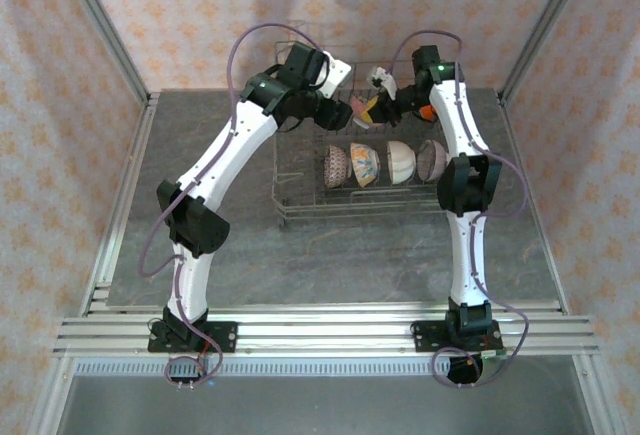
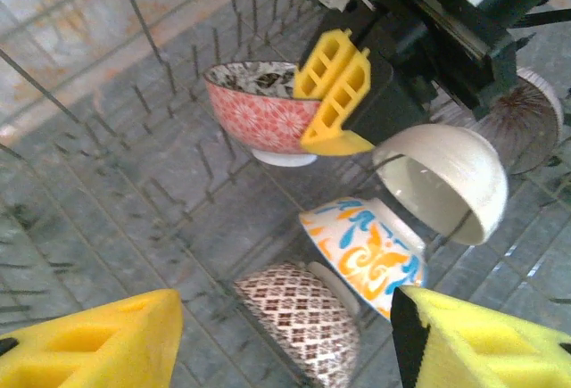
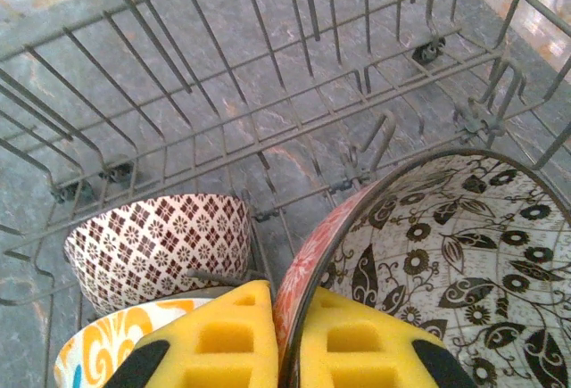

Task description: Load the bowls into the dish rack

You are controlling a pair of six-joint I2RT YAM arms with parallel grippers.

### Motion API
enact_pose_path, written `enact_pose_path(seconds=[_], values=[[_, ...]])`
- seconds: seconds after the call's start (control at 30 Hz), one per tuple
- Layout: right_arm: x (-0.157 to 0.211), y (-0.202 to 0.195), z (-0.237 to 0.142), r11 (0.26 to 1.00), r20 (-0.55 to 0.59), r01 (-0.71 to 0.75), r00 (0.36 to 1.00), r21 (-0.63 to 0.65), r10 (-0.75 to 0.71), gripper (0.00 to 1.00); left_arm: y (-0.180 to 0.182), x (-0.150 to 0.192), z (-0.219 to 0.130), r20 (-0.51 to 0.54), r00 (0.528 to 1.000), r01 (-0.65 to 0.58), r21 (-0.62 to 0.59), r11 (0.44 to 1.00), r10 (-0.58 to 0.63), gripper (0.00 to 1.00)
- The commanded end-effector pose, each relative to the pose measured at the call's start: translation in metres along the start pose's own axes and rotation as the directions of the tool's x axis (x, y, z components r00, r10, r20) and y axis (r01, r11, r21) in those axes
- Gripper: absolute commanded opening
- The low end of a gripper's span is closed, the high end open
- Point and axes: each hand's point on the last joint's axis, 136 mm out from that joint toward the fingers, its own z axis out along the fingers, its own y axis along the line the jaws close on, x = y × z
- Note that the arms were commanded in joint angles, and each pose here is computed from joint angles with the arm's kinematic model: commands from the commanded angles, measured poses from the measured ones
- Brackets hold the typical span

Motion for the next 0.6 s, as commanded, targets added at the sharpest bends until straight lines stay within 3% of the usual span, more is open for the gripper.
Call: enact_pose_path(seconds=[0.0, 0.2, 0.47, 0.57], values=[[-0.032, 0.013, -0.021, 0.987, -0.026, 0.142, 0.99, 0.079, -0.14, 0.0, 0.01, -0.008, -0.006, 0.004, 0.986, -0.169, -0.066, 0.983, 0.169, 0.66], [-0.032, 0.03, -0.024, 0.983, -0.091, 0.165, 0.983, 0.085, -0.157, 0.0, 0.011, -0.003, -0.005, -0.011, 0.913, -0.408, -0.044, 0.912, 0.408, 0.62], [-0.028, 0.065, -0.028, 0.984, -0.143, 0.177, 0.975, 0.037, -0.17, 0.0, 0.005, 0.012, 0.004, 0.06, 0.737, -0.676, 0.02, 0.737, 0.674, 0.57], [-0.024, 0.081, -0.031, 0.982, -0.164, 0.189, 0.969, 0.01, -0.184, 0.0, -0.001, 0.016, -0.001, 0.142, 0.656, -0.749, 0.0, 0.663, 0.741, 0.57]])
